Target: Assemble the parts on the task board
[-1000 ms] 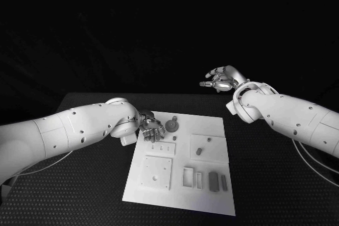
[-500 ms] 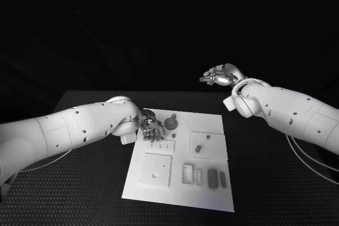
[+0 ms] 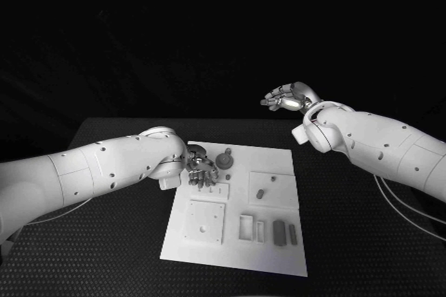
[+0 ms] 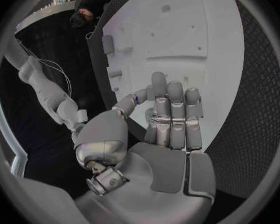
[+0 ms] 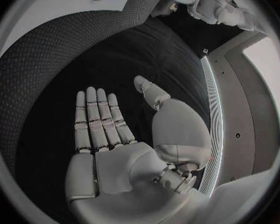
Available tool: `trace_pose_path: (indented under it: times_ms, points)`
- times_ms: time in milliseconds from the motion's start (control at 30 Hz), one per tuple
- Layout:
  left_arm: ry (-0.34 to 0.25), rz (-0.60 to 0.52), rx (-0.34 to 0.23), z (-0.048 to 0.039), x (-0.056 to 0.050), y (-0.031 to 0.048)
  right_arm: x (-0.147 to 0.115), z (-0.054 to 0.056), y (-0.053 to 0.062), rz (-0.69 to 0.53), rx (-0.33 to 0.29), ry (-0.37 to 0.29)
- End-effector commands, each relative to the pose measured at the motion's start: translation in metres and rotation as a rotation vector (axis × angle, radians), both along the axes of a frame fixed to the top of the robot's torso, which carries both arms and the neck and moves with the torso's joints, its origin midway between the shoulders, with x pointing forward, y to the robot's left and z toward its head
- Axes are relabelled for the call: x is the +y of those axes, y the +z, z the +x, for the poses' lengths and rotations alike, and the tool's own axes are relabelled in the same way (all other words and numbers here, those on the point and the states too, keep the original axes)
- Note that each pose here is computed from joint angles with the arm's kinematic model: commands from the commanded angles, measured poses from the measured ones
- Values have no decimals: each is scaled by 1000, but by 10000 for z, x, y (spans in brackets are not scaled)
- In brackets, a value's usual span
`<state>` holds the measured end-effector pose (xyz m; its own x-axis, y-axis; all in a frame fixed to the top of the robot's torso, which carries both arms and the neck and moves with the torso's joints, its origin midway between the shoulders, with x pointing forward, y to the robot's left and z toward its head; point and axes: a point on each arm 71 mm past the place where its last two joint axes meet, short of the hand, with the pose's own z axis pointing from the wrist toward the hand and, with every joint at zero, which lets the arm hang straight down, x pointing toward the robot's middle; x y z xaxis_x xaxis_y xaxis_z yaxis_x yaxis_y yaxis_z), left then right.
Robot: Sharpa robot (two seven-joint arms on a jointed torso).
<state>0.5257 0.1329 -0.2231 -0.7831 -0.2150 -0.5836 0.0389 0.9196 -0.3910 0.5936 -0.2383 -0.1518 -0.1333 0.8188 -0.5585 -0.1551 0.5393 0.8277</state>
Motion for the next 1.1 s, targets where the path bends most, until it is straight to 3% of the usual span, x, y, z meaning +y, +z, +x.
trace_pose_path:
  times_ms: [33, 300, 1100]
  points:
    - [-20, 27, -14, -6, -12, -14, 43, -6, 2, 8, 5, 31]
    - [-24, 36, 5, -15, -11, -77, 44, -3, 0, 8, 5, 27]
    - [-23, 44, 24, -22, 11, -152, 55, -6, 2, 10, 4, 28]
